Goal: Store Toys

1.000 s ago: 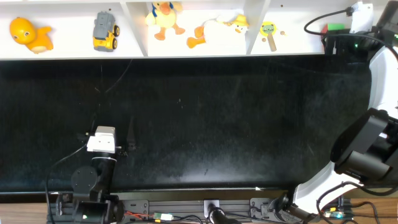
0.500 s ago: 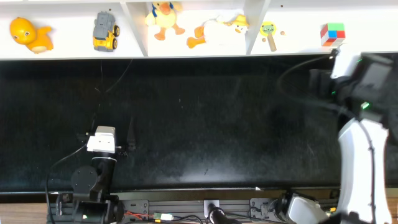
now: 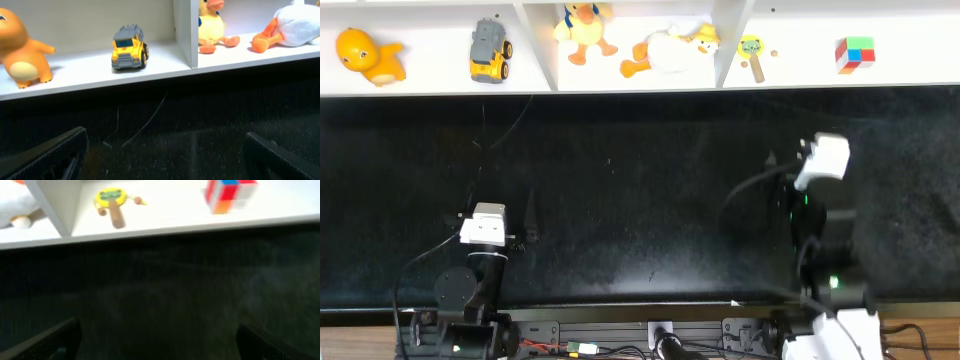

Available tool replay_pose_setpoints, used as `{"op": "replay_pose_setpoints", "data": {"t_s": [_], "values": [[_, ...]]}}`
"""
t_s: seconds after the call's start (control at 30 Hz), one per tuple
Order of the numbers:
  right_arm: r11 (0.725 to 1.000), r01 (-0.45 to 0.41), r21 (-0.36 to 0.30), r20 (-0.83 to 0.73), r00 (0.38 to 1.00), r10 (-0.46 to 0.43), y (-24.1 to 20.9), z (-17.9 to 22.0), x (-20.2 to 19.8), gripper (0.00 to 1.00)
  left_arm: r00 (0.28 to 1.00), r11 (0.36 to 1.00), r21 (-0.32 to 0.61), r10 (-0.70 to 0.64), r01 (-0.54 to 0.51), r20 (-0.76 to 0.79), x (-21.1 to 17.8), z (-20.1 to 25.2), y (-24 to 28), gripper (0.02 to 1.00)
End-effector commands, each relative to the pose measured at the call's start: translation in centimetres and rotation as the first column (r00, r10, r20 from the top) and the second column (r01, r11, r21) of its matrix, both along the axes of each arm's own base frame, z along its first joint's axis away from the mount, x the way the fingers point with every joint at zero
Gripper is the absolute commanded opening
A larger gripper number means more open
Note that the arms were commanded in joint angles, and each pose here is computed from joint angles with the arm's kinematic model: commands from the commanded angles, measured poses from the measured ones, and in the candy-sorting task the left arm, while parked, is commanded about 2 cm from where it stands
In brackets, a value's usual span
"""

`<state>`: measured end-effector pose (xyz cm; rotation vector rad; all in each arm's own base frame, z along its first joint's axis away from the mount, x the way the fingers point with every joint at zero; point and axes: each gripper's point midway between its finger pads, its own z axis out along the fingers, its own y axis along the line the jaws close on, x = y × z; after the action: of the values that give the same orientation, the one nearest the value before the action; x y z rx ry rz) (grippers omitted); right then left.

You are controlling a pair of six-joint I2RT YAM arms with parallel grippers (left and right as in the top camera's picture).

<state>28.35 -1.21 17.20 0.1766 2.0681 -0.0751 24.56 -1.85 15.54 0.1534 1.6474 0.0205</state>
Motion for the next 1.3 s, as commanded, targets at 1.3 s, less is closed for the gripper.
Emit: {"op": "replay_pose_setpoints", "data": {"t_s": [1.3], "values": [[0.991,0.116,0.065,0.504,0.853,-0.133,-3.2,0.6,-4.2,0.993,1.0,1.0,-0.011,0.0,0.0,0.004,-0.1,0.1,0.0,0.998]]}}
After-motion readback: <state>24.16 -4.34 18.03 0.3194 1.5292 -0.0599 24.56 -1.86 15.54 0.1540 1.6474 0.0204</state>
